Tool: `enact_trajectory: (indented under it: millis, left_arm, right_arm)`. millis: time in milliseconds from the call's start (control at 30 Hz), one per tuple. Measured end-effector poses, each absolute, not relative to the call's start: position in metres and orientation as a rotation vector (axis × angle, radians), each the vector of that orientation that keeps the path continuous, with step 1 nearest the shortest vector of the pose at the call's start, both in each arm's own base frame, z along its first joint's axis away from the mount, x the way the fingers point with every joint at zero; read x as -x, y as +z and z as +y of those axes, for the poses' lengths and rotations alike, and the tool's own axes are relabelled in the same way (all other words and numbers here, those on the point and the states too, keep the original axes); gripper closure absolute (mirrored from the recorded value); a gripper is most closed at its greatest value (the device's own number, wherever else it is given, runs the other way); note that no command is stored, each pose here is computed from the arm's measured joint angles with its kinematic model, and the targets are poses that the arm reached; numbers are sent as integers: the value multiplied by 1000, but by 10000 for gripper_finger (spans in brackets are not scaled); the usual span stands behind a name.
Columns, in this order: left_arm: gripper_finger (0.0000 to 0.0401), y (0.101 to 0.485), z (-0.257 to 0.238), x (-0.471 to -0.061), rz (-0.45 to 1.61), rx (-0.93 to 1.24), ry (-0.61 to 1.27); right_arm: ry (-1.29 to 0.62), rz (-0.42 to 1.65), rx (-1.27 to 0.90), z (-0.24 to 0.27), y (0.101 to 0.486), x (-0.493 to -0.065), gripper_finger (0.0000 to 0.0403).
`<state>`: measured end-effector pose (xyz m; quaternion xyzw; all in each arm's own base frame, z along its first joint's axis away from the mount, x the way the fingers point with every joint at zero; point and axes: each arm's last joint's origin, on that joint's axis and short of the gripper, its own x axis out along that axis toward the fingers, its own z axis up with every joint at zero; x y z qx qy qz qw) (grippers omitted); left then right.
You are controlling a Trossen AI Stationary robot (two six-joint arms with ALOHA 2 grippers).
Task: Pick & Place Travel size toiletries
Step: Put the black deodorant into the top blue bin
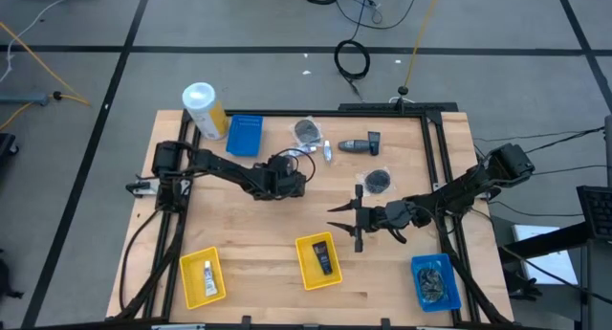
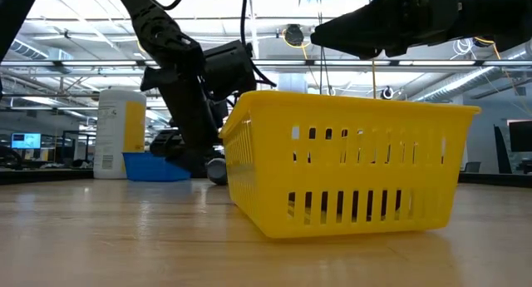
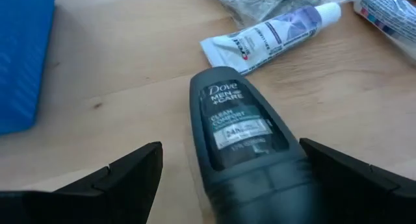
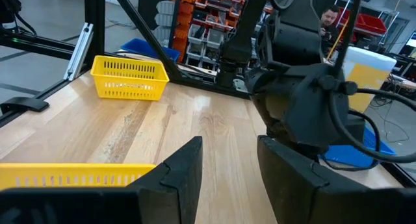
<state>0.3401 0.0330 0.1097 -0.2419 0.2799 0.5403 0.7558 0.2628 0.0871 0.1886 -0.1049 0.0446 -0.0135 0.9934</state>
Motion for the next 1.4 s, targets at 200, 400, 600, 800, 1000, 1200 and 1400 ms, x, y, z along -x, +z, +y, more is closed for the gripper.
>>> enact_trajectory:
  millis: [200,400,600,800,1000,1200,1400]
  left_arm:
    - [52,110,26,-340,569,534,1199]
    - [55,99,26,-343,533,543,1231]
    - [113,94,26,-342,535,539,1246]
    - [181,92,26,-342,540,541,1249]
    - [205,93,18,-342,512,464,1255]
    - [173,95,-4,-342,477,358,1226]
    - [191,105,-37,-344,457,215,1111]
  right_arm:
    - [-27,89,210,87,189,-263,264]
    - [-28,83,208,87,189,-263,264]
    - [-28,85,205,87,189,-263,264]
    - [-28,84,204,87,189,-263,264]
    - [-27,84,204,87,189,-263,264]
    - [-28,84,204,87,189,-263,264]
    - [-28,84,204,87,189,-263,264]
